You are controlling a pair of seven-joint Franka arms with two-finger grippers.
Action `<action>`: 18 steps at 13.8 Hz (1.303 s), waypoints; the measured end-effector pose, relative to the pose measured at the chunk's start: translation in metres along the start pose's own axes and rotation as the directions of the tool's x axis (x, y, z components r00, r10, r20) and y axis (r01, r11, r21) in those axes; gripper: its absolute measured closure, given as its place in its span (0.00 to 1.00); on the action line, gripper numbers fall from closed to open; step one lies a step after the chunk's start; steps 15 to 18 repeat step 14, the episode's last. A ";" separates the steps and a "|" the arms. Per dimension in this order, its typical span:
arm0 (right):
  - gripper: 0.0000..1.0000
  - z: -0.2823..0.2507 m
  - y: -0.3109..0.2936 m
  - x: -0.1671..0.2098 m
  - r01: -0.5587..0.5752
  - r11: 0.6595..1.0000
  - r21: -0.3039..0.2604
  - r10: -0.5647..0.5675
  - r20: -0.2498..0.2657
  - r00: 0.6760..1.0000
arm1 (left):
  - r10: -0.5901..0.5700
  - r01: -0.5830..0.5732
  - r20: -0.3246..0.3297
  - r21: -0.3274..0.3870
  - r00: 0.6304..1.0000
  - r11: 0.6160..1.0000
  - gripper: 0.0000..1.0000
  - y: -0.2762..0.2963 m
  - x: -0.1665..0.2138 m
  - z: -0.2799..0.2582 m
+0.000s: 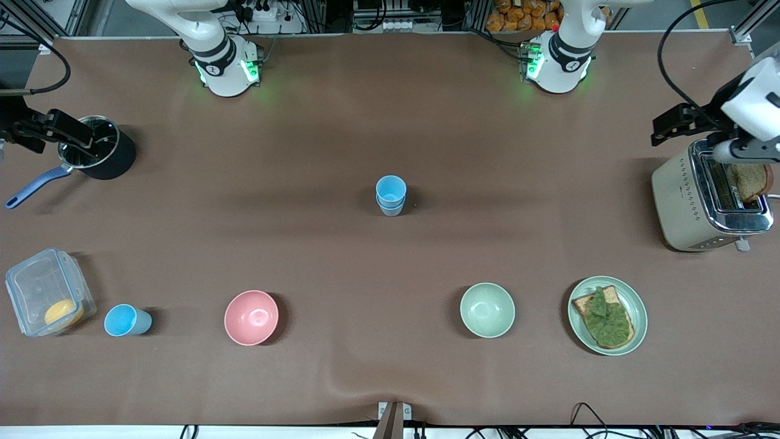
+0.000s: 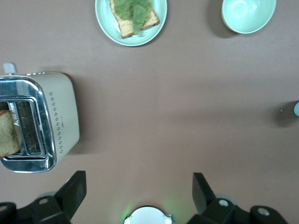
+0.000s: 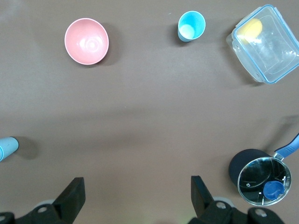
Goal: Stack blue cups with both arms
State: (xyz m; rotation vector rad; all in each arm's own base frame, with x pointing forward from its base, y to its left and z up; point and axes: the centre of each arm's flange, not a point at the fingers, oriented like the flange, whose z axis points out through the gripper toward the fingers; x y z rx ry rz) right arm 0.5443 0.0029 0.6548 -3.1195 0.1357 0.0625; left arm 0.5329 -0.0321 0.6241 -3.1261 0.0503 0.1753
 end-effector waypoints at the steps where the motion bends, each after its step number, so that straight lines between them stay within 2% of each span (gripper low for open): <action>1: 0.00 0.000 0.000 0.000 0.000 1.000 0.000 0.000 0.000 1.000 | -0.004 0.004 0.000 0.008 1.000 1.000 0.00 -0.004 -0.001 0.000; 8: 0.00 0.000 0.000 0.000 -0.001 1.000 0.001 0.001 0.000 1.000 | -0.022 0.022 0.009 0.008 1.000 1.000 0.00 -0.023 0.001 0.006; 18: 0.00 0.001 0.000 -0.001 -0.001 1.000 0.013 0.001 0.010 1.000 | -0.020 0.020 -0.005 0.008 1.000 1.000 0.00 -0.022 0.000 0.001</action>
